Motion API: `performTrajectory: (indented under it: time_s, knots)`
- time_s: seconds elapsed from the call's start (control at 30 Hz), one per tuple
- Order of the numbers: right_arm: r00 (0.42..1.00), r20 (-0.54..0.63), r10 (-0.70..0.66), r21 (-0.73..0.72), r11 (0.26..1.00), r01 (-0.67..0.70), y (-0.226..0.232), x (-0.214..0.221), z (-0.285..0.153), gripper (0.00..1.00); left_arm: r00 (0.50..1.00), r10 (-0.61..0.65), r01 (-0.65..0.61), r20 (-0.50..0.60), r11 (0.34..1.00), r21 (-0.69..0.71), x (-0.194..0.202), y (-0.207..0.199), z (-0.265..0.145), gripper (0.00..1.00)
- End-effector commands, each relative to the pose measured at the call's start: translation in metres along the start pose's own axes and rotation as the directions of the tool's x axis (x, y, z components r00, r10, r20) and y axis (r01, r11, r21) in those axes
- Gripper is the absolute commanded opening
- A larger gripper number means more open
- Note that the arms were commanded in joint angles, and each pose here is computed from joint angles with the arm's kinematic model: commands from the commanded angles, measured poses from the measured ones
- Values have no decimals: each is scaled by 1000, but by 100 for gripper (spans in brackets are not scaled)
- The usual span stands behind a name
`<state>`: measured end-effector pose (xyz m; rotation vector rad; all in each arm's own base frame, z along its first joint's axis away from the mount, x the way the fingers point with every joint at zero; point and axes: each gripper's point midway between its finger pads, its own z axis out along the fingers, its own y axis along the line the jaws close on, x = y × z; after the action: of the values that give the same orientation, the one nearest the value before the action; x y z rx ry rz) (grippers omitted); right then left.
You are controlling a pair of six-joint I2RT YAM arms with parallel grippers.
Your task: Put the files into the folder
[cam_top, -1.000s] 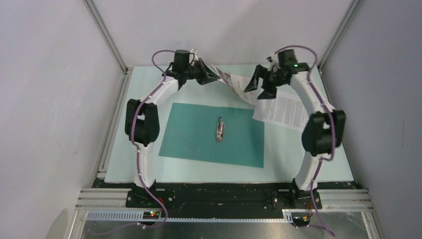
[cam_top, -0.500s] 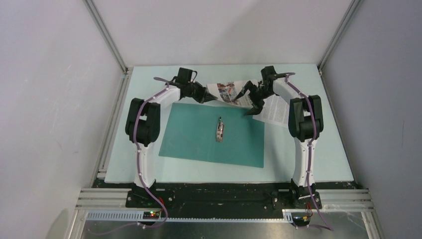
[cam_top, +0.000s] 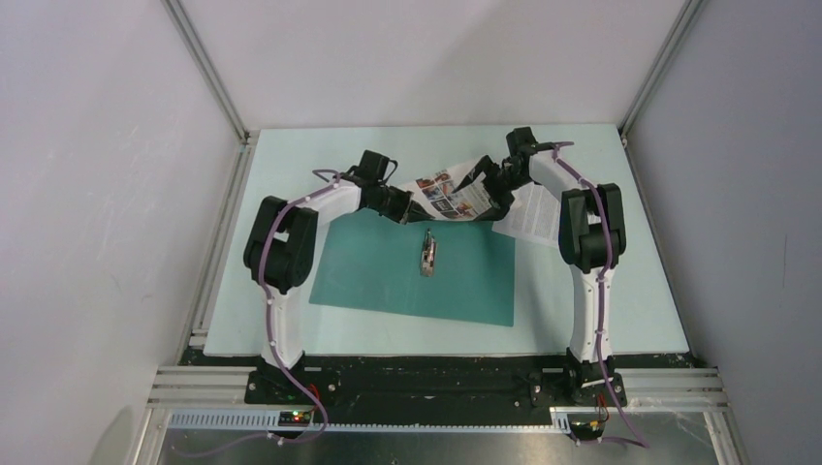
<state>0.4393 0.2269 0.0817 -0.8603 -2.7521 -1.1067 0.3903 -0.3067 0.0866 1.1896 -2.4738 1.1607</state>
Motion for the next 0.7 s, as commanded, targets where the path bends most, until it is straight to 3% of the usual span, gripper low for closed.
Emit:
performTrajectory:
  time_s: [0.0,0.33,0.67]
  knots:
    - [998,52,-41,28,999,40,6,5,-18,99,999,-10,12,-41,998,58,27,-28,-27,0]
    - [999,3,-42,87,995,41,-18,38,-16,99,999,-29,32,-40,997,71,28,-36,-29,0]
    - [990,112,-85,-23,996,88,15,-21,-4,99,991,-65,74,-117,994,75,54,-35,-45,0]
